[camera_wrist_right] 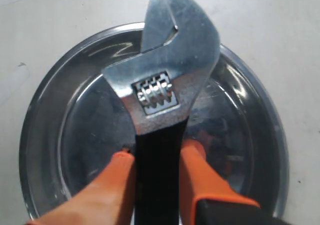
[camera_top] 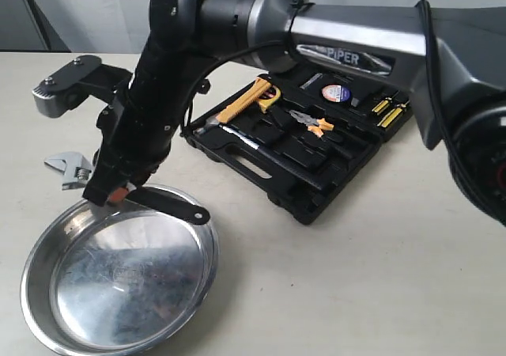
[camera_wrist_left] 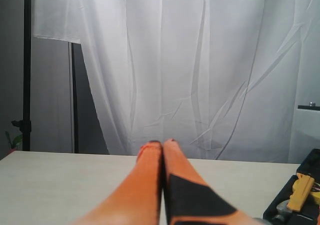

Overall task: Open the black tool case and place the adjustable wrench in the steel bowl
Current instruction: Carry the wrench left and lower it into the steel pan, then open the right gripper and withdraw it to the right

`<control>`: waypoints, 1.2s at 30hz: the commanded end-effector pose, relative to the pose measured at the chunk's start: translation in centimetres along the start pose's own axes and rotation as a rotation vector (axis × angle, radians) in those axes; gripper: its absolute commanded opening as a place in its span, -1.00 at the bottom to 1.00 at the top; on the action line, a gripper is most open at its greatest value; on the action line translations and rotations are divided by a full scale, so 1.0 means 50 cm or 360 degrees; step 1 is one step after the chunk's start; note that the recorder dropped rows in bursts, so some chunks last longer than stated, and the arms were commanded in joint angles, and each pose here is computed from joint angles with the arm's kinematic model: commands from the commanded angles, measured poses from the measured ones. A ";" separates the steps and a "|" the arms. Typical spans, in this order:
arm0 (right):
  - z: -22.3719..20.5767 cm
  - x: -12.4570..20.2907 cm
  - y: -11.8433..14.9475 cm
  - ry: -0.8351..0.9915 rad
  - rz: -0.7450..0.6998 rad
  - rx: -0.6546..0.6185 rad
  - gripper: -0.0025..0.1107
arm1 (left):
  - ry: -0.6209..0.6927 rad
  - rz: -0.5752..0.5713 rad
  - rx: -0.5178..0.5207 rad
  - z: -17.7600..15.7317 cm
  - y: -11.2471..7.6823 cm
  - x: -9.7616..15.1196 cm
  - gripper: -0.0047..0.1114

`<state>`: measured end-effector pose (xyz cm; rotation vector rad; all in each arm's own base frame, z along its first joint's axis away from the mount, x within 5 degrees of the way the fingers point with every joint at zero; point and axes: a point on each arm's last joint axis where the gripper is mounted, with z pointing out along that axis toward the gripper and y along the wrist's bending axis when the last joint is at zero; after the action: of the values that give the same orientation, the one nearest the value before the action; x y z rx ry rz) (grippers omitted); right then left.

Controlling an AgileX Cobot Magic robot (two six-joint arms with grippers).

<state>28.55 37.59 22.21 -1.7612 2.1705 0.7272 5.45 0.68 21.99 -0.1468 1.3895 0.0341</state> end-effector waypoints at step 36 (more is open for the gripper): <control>0.081 0.033 -0.017 0.0195 0.0087 -0.0045 -0.85 | -0.0006 0.0003 0.0004 0.001 0.000 -0.003 -0.91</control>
<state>28.16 38.97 15.28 -1.8379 2.3137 0.7286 5.45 0.68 21.99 -0.1468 1.3895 0.0341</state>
